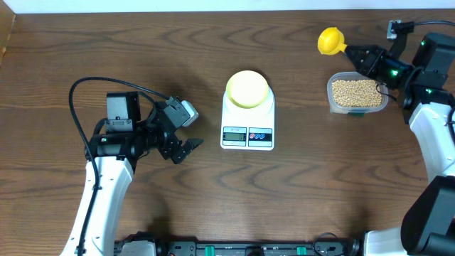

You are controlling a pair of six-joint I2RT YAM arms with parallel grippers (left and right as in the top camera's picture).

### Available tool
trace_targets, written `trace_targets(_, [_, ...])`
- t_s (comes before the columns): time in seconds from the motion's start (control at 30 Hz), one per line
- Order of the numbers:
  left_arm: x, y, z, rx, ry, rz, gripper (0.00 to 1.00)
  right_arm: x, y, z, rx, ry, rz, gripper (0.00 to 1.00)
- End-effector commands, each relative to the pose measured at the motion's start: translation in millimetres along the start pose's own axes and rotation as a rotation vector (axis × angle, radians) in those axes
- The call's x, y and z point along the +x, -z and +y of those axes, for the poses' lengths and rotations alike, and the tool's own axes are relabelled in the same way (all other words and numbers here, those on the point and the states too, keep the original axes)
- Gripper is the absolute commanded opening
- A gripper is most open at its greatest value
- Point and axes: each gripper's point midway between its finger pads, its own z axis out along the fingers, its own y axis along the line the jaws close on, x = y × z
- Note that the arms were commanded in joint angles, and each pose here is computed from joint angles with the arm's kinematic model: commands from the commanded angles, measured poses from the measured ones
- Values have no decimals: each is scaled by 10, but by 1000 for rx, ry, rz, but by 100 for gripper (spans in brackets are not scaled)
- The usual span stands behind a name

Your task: Scoop item into bowl and weigh 50g on scale

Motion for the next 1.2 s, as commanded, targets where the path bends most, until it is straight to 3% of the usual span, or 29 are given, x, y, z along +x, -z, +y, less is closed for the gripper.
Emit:
trace_targets(0.0, [-22, 21, -28, 7, 0, -18, 95, -213, 45, 83, 25, 111, -25, 1])
trace_targets(0.27, [-22, 21, -28, 7, -1, -18, 95, -848, 456, 287, 394, 383, -55, 1])
trace_targets(0.37, [-22, 21, -28, 7, 0, -18, 95, -906, 599, 358, 446, 388, -30, 1])
trace_targets(0.83, [-21, 21, -28, 7, 0, -18, 95, -326, 476, -192, 532, 157, 368, 1])
trace_targets(1.17, [-22, 21, -28, 7, -1, -18, 95, -94, 549, -143, 574, -50, 413, 1])
